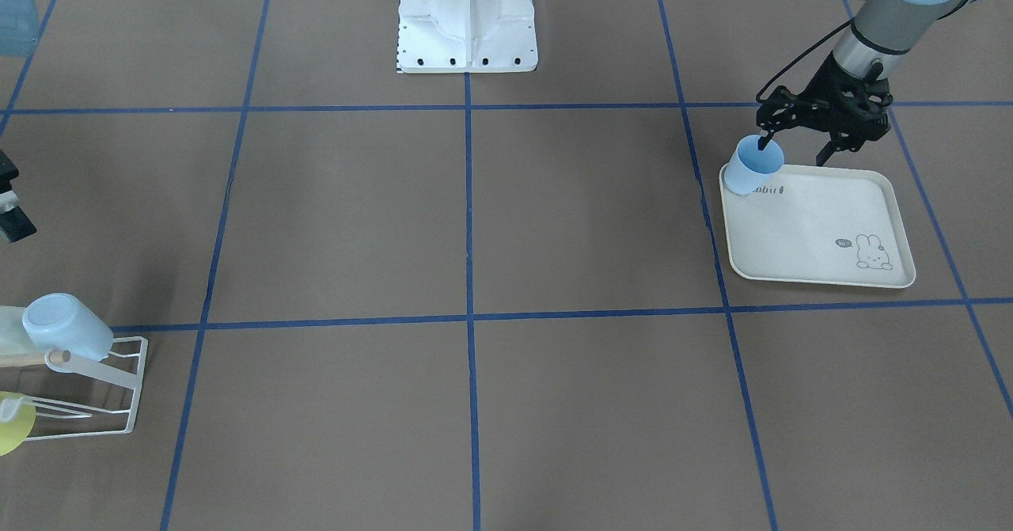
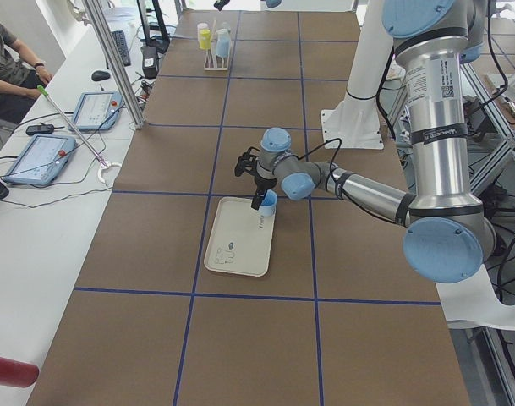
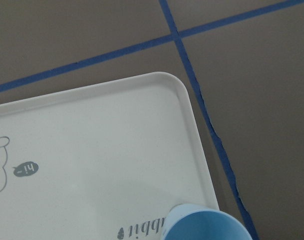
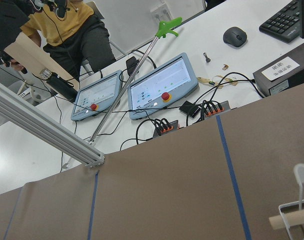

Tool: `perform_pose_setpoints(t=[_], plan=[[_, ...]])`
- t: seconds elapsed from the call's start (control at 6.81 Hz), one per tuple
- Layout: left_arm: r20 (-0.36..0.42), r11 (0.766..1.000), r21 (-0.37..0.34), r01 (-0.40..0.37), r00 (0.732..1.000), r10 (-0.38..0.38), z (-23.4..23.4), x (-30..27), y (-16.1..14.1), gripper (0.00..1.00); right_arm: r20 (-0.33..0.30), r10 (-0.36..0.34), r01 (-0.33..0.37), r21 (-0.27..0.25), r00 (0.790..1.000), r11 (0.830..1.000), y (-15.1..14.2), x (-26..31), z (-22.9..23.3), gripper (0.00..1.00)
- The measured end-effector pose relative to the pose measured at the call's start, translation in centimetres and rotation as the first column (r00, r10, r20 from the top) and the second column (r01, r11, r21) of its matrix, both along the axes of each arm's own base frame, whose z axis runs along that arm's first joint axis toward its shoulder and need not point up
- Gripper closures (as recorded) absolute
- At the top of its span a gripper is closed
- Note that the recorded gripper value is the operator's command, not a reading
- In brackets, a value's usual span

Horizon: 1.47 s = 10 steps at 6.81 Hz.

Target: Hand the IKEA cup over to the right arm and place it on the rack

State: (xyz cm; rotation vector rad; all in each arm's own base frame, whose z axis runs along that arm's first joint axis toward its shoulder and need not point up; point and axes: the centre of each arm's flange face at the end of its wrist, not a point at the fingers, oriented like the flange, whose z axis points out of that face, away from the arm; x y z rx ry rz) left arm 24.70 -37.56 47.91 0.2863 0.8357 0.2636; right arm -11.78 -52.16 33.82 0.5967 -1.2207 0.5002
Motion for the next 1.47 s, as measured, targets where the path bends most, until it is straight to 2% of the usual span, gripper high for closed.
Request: perform_pose_setpoints(t=[0.15,0.44,0.59,0.88,1.47], plan=[[0.007,1.000,-0.002,-0.012,1.000,0.012,0.4,0.6,0.3,0.12,0.000,-0.001,0.001,0.000,1.000,1.000,0.0,0.0,0.0,0.00],[0.026,1.000,-0.002,-0.020,0.999,0.020,1.3,1.4,0.2,0.43,0.001,-0.001,0.001,0.000,1.000,1.000,0.0,0.0,0.0,0.00],[0.032,1.000,0.001,-0.025,0.999,0.025,1.6,1.6,0.0,0.52,0.001,-0.002,0.002,0.001,1.000,1.000,0.0,-0.1,0.0,0.00],[0.038,0.999,0.006,-0.031,0.999,0.031,1.9,1.8,-0.1,1.00,-0.001,-0.003,0.003,-0.002,1.000,1.000,-0.1,-0.1,0.1,0.00],[0.034,1.000,0.011,-0.026,0.999,0.026,1.5,1.3,-0.1,1.00,-0.002,-0.005,0.005,-0.003,1.000,1.000,-0.1,-0.3,0.2,0.00]])
